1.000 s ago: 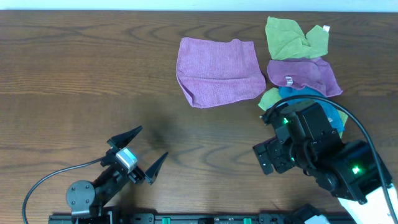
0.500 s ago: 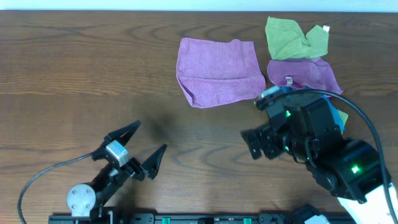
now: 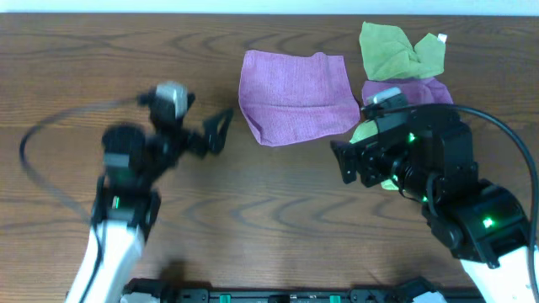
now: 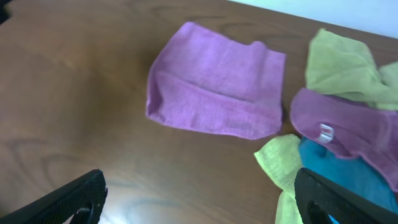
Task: Fold the cloth
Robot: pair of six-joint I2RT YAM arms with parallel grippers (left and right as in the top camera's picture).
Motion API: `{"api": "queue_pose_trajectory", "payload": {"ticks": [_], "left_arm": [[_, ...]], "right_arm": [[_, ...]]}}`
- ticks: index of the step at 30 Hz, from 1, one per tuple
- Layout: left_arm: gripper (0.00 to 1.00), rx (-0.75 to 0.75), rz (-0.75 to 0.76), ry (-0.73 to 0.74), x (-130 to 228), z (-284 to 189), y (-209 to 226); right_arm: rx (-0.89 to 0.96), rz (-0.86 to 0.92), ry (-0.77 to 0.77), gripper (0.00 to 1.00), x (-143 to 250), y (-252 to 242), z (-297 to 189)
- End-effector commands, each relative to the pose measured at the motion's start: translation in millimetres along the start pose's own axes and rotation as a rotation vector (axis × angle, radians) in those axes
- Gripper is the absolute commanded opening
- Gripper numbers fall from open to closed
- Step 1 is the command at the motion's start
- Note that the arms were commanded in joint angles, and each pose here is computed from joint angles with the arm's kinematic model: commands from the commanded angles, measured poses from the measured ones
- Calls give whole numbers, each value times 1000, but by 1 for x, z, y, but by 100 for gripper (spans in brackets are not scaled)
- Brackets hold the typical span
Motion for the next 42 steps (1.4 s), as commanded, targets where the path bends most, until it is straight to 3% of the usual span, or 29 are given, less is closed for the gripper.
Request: {"api": "queue_pose_trajectory", "payload": {"ticks": [1,8,15,21,25,28,29,33,42], "left_arm": [[95,-17,57,53,-24,40,9],[95,-69,18,160,-56,127,44],[95,-89,-117,244,-38,189,67],[95,-160,-290,361,0,195,78],[100,-117,-255,337,-1,204,64],[80,-96,-219,297,-5,212,54],[80,-102,-208,283,-4,215,53],[81,-141,-182,258,1,222,48],[85,-65,-141,214,8,244,36]], "right_arm": [[34,98,19,95,2,-13,7],[52,183,142,92,15,-29,47],[39,188,224,92,26,-30,71],[45,186,260,93,33,-30,71],[50,186,276,90,36,-30,71],[72,184,291,88,39,-33,70],[85,182,301,88,41,-34,70],[104,181,343,86,49,-35,67],[109,247,394,84,59,-32,63]]}}
Point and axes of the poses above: each gripper's point midway between its finger pads, its own z axis out along the fingers, its own y axis along the line the jaws close on, x = y × z, the point moved 4 cm from there along -z, back along the fingers, and after that the axes turned 15 degrees about -z, right-handed, at the moved point
